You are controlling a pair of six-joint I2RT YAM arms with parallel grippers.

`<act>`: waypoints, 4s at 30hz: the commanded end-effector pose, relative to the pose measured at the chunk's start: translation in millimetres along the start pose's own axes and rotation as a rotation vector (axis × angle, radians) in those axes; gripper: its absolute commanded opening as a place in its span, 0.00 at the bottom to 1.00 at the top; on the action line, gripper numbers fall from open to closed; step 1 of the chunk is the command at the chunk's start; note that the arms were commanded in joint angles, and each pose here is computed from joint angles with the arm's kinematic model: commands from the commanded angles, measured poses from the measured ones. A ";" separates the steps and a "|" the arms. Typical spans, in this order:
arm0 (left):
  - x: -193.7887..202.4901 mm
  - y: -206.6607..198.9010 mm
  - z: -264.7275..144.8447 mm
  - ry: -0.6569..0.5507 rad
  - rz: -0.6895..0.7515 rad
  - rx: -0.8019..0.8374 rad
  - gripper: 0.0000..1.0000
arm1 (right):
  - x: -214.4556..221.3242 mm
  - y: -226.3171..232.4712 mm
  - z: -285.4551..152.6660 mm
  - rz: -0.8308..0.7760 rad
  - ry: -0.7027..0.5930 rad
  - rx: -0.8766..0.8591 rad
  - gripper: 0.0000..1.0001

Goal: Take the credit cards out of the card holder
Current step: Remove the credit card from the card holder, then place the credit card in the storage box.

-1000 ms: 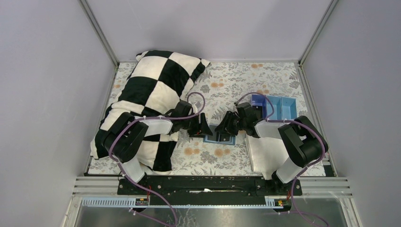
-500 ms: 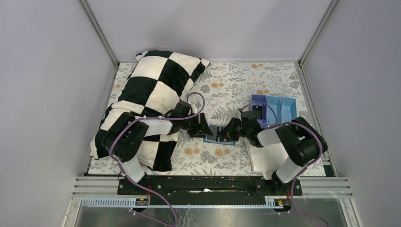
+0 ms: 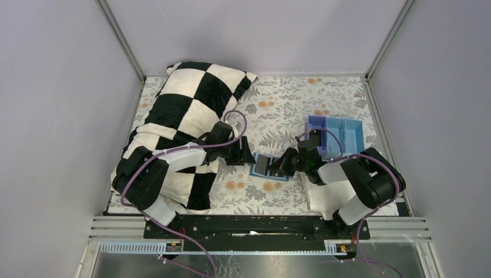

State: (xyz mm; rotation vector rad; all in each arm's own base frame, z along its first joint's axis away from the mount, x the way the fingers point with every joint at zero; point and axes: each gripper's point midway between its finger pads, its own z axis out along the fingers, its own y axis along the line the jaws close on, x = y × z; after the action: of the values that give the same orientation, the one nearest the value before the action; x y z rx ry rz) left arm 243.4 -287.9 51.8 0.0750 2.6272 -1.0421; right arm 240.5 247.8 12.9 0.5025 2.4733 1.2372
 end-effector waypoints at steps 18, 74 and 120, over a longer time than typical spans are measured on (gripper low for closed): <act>-10.6 -22.5 42.9 0.024 0.090 0.046 0.63 | -21.1 -1.5 -3.1 -0.038 -0.067 0.121 0.27; 11.6 6.5 35.7 0.064 0.010 0.013 0.62 | -67.6 37.7 -75.8 -0.327 -0.235 0.205 0.00; -28.6 -80.4 -75.8 -0.155 0.194 0.145 0.65 | -219.5 21.0 -163.7 -0.809 -0.375 1.066 0.00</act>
State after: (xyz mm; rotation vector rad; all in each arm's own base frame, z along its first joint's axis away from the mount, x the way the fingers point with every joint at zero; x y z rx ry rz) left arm 225.9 -291.2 141.5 0.2733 2.4414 -1.1092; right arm 356.3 46.6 149.3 -0.0806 2.4136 -0.4832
